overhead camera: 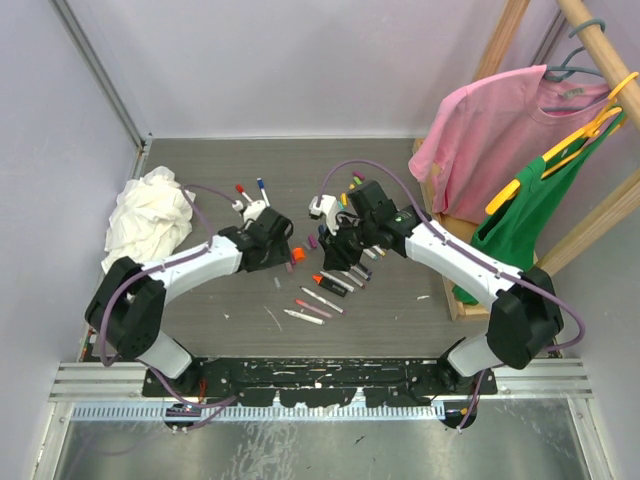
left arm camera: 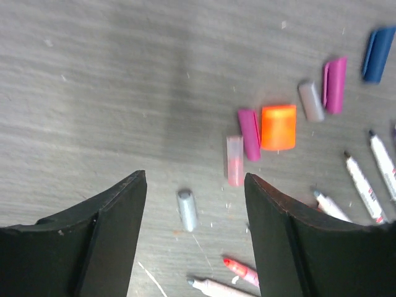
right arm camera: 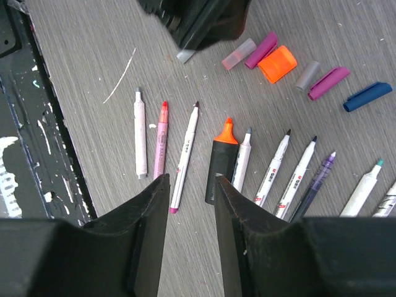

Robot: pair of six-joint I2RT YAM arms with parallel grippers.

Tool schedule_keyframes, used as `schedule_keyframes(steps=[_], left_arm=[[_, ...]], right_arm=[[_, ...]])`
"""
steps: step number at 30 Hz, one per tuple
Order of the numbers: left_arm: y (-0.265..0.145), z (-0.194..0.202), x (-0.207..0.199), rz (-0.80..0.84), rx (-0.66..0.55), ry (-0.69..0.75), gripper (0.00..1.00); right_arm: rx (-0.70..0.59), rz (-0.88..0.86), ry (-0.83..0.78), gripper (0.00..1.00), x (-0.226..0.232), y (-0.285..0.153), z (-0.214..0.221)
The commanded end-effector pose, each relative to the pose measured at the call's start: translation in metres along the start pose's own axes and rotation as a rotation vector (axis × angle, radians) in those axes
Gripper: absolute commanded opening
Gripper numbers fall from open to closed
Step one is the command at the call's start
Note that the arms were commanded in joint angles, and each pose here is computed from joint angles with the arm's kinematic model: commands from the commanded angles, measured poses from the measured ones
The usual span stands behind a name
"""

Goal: Open the pen caps
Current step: Place the pen cap at the center of the board, then pick up the pen from the center of the board.

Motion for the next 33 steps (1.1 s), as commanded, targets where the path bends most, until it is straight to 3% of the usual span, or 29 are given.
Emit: schedule_keyframes(steps=[1, 9, 14, 16, 18, 21, 33], left_arm=[[-0.004, -0.057, -0.008, 0.075, -0.107, -0.017, 0.67], [0.025, -0.133, -0.015, 0.279, -0.096, -0.212, 0.73], [0.057, -0.168, 0.002, 0.125, -0.058, -0.363, 0.72], [0.076, -0.168, 0.011, -0.015, -0.004, -0.354, 0.70], [0.084, -0.167, 0.019, -0.139, 0.059, -0.330, 0.60], [0.095, -0.165, 0.022, -0.249, 0.134, -0.249, 0.56], [0.125, -0.181, 0.008, -0.287, 0.103, -0.151, 0.57]], right_arm=[[-0.057, 0.025, -0.037, 0.41, -0.002, -0.015, -0.014], [-0.057, 0.043, -0.033, 0.40, -0.006, -0.018, -0.013], [-0.055, 0.049, -0.027, 0.41, -0.008, -0.018, -0.012], [-0.057, 0.047, -0.028, 0.41, -0.008, -0.019, -0.013], [-0.060, 0.045, -0.028, 0.41, -0.007, -0.019, -0.013], [-0.059, 0.040, -0.027, 0.41, -0.007, -0.019, -0.013], [-0.053, 0.034, -0.024, 0.40, -0.007, -0.016, -0.011]])
Point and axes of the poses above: each gripper's point midway between its finger pads, its own y axis out along the fingers, its own x axis along the line the jaws close on, z = x × y, the point moved 1 cm from there along -y, back along the fingers, and after that the axes turned 9 degrees about -y, right-handed, at the moved point
